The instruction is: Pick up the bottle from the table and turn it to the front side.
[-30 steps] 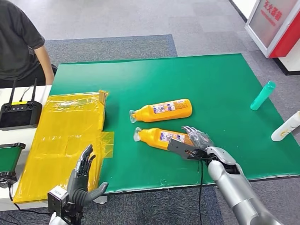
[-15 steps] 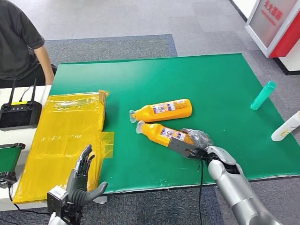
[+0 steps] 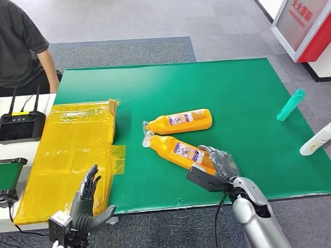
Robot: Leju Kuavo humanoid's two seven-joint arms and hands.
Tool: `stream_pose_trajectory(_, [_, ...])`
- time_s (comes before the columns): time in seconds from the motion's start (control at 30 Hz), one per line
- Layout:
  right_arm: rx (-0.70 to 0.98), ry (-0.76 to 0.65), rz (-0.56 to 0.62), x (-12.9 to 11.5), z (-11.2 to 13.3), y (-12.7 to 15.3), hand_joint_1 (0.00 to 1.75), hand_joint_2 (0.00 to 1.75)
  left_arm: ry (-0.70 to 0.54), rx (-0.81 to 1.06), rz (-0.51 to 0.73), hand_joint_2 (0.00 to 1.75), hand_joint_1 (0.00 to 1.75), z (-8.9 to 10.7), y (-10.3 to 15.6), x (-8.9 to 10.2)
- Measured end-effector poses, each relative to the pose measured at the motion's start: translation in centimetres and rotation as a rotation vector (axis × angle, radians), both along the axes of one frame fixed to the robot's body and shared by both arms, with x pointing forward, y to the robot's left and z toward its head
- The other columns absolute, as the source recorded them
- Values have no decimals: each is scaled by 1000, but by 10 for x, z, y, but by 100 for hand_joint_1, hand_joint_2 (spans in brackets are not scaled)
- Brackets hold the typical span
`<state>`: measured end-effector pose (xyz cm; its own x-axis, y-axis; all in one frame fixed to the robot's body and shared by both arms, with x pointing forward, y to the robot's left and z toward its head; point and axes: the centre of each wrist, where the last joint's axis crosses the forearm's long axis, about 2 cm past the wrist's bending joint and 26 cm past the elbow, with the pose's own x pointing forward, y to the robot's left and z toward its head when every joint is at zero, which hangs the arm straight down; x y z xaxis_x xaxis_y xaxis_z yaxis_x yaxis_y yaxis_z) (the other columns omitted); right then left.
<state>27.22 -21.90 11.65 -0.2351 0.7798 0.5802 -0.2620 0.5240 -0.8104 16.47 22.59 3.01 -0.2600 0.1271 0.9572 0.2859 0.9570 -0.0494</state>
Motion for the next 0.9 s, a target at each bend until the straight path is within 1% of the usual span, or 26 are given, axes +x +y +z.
stream_pose_trajectory(0.2, [151, -120, 54, -29, 18, 8, 175, 175, 4, -22, -3, 175, 0, 1, 3, -5])
stream_pose_trajectory(0.37, [334, -200, 128, -47, 31, 22, 175, 175, 10, -105, -74, 175, 0, 2, 1, -3])
stream_pose_trajectory(0.53, [459, -230, 177, -57, 31, 37, 175, 175, 14, -170, -132, 175, 0, 2, -4, 4])
stream_pose_trajectory(0.77, [517, -226, 185, -63, 30, 47, 175, 175, 23, -203, -134, 175, 0, 1, -8, 8])
stream_pose_trajectory(0.9, [573, -224, 253, -64, 28, 54, 175, 175, 19, -294, -202, 175, 0, 2, -12, 12])
